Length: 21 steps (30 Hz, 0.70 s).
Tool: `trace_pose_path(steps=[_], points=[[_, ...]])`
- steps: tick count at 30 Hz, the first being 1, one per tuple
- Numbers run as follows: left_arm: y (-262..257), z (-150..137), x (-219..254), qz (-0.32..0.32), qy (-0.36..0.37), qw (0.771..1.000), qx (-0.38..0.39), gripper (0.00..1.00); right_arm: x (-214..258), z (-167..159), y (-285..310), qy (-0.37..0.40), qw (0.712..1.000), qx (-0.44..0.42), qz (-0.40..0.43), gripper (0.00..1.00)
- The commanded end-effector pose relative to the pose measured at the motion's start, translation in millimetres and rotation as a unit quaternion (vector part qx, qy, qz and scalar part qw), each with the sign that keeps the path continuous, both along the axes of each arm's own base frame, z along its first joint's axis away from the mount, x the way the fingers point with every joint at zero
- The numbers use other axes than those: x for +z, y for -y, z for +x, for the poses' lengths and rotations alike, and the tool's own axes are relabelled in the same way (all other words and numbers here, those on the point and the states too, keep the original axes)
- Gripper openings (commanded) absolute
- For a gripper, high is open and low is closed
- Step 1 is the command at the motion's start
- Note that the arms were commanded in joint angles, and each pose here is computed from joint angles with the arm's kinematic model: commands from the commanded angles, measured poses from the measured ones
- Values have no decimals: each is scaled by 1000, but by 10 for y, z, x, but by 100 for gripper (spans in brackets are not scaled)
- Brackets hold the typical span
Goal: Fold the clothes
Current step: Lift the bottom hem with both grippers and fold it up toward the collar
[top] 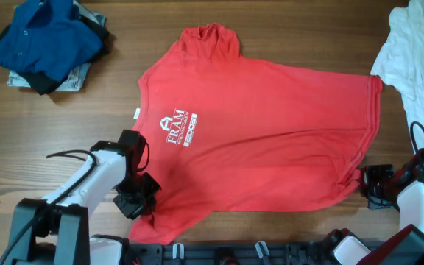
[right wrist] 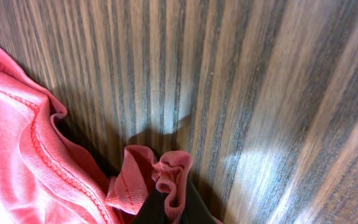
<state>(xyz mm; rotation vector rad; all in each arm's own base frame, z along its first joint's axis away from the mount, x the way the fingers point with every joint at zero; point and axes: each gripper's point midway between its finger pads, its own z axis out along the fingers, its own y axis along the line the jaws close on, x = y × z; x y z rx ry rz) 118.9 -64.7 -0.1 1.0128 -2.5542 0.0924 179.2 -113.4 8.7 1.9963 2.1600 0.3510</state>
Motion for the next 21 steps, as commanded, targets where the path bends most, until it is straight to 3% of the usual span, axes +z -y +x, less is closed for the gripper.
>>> trace_pose_path(steps=[1, 7, 9, 12, 21], points=[[24, 373, 255, -6, 77, 997, -27, 4, 238, 123, 83, 31, 999, 24, -24, 4], [110, 869, 481, -25, 206, 978, -28, 4, 699, 31, 193, 25, 997, 12, -77, 4], [159, 1155, 526, -34, 264, 964, -28, 4, 656, -189, 189, -25, 996, -32, -76, 4], [239, 1620, 683, -48, 361, 931, -26, 4, 639, -255, 164, -40, 996, -35, -72, 4], [92, 1978, 774, 4, 429, 903, -18, 4, 672, -152, 263, -18, 995, -49, -88, 5]])
